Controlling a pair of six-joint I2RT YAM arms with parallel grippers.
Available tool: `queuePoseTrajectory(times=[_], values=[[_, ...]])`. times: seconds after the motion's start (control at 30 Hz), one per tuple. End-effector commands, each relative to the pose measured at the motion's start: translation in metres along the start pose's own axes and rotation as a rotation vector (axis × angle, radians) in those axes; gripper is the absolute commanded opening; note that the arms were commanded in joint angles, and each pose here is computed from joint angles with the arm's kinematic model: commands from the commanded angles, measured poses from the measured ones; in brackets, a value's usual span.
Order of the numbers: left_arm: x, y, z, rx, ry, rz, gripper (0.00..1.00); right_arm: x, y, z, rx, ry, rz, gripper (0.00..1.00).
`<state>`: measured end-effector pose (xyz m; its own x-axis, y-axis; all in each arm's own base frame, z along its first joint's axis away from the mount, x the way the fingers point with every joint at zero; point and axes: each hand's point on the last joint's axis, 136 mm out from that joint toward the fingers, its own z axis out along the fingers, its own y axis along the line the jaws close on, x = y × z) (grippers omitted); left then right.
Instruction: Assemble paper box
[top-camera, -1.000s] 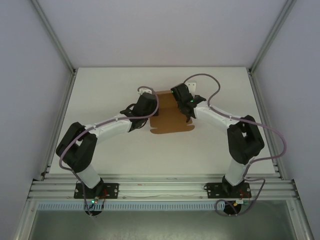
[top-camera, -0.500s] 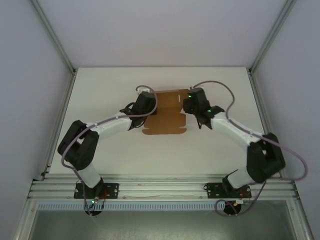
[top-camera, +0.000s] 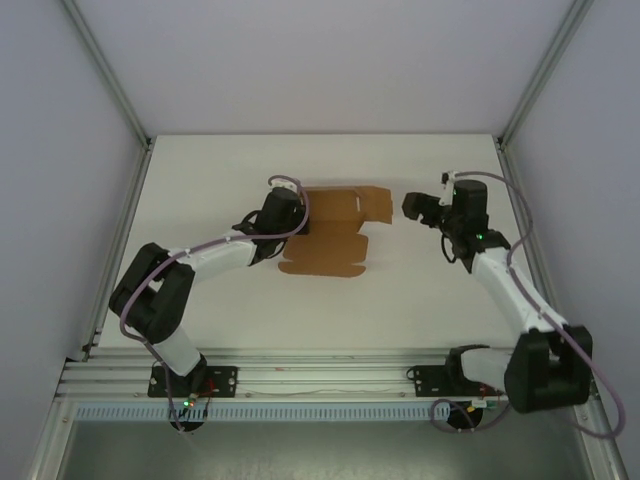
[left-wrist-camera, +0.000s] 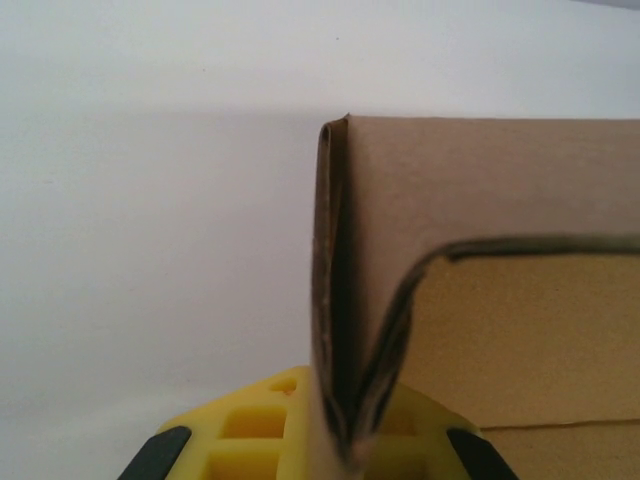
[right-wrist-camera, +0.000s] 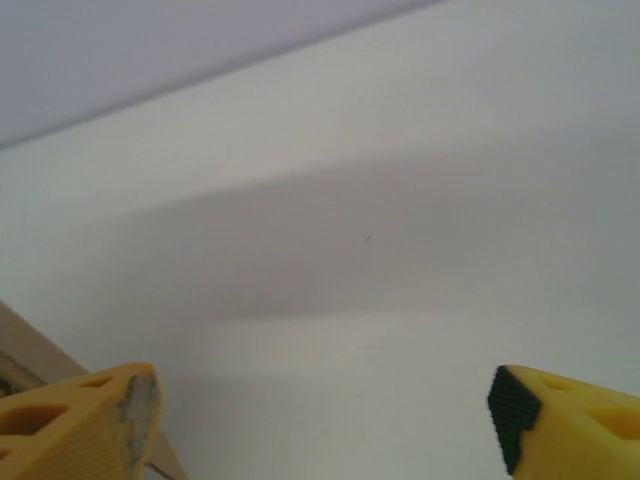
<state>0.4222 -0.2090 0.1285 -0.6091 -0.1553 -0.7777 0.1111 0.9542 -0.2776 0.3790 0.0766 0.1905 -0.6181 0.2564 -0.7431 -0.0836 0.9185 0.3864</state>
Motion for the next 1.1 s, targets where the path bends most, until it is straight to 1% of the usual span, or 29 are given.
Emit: queuePoseTrajectory(times=[0.0, 0.1, 0.2, 0.3, 0.4, 0.6, 0.73, 0.83, 0.93, 1.07], values=[[-0.015, -0.009, -0.008, 0.048, -0.055, 0.009, 0.0, 0.013, 0.038, 0.014, -0.238, 0.126, -0.021, 0.79], [-0.016, -0.009, -0.008, 0.046, -0.057, 0.01, 0.0, 0.018, 0.067, 0.018, -0.436, 0.191, -0.037, 0.74], [-0.018, -0.008, -0.006, 0.037, -0.058, 0.012, 0.0, 0.022, 0.092, 0.012, -0.594, 0.206, -0.071, 0.7], [-0.017, -0.009, -0.005, 0.037, -0.053, 0.013, 0.0, 0.034, 0.11, 0.007, -0.689, 0.236, -0.121, 0.68], [-0.017, -0.011, -0.004, 0.05, -0.051, 0.017, 0.0, 0.046, 0.121, 0.009, -0.721, 0.265, -0.169, 0.67], [-0.015, -0.013, 0.0, 0.052, -0.037, 0.024, 0.0, 0.044, 0.132, 0.029, -0.701, 0.267, -0.206, 0.61], [-0.013, -0.013, -0.001, 0.055, -0.03, 0.034, 0.0, 0.037, 0.124, 0.049, -0.563, 0.241, -0.234, 0.6], [-0.011, -0.014, -0.001, 0.055, -0.029, 0.047, 0.0, 0.037, 0.126, 0.056, -0.512, 0.215, -0.289, 0.59], [-0.011, -0.015, -0.001, 0.038, -0.029, 0.065, 0.0, 0.04, 0.13, 0.064, -0.449, 0.202, -0.347, 0.56], [-0.012, -0.015, -0.001, 0.009, -0.029, 0.087, 0.0, 0.042, 0.13, 0.077, -0.38, 0.212, -0.357, 0.54]])
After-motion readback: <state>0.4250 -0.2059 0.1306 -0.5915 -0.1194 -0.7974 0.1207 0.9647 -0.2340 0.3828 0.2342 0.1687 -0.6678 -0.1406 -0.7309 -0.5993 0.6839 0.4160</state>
